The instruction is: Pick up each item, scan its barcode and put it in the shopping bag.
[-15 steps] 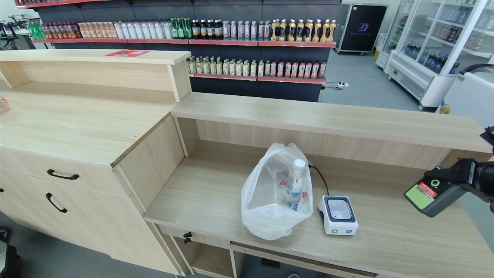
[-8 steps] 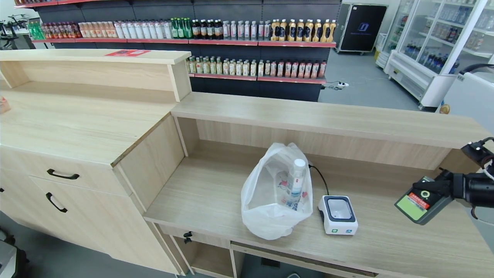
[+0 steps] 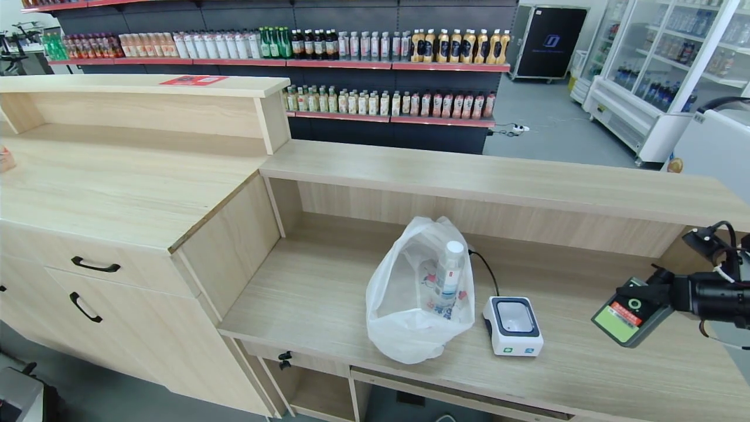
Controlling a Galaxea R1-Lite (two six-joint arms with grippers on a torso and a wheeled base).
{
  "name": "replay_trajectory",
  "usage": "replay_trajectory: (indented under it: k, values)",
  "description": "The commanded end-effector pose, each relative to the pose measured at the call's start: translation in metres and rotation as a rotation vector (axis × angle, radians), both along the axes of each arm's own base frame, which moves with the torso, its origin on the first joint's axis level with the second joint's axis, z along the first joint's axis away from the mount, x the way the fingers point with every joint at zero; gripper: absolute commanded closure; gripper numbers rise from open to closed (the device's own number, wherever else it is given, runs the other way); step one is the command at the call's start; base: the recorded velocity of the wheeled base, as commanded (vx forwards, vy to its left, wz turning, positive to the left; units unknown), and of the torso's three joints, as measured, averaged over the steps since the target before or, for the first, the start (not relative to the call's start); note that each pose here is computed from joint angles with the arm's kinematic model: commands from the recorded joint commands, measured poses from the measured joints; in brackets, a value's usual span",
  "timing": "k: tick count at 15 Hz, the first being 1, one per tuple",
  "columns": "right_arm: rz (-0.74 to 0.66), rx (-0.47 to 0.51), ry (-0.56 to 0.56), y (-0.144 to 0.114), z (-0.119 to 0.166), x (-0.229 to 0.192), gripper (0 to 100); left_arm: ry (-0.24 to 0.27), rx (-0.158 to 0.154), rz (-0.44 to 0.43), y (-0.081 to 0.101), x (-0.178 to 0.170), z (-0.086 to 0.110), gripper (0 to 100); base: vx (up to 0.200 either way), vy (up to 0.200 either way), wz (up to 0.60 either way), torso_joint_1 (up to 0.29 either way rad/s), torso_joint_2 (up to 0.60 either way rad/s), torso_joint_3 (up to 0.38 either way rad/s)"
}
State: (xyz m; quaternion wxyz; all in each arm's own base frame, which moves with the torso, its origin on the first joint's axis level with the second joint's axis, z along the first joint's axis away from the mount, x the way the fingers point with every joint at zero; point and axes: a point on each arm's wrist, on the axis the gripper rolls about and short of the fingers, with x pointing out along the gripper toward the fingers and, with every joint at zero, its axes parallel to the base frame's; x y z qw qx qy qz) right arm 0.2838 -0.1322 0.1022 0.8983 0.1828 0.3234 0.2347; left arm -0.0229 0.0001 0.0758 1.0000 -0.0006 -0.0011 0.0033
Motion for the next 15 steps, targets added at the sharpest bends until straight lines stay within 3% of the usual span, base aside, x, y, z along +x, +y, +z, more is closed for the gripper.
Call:
replay_trajectory:
  k: [1, 7, 15]
  values:
    - [0.025, -0.008, 0.003, -0.003, -0.011, 0.009, 100, -0.001, 0.0, 0.001, 0.0, 0.0, 0.0, 0, 0.0, 0.0, 0.0, 0.0, 0.0, 0.0]
    - [0.087, 0.019, -0.017, -0.003, -0.024, 0.021, 100, 0.001, 0.0, 0.001, 0.0, 0.0, 0.0, 0, 0.0, 0.0, 0.0, 0.0, 0.0, 0.0]
    - [0.186, 0.019, -0.014, 0.02, -0.038, 0.052, 100, -0.001, 0.0, 0.001, 0.0, 0.0, 0.0, 0, 0.0, 0.0, 0.0, 0.0, 0.0, 0.0]
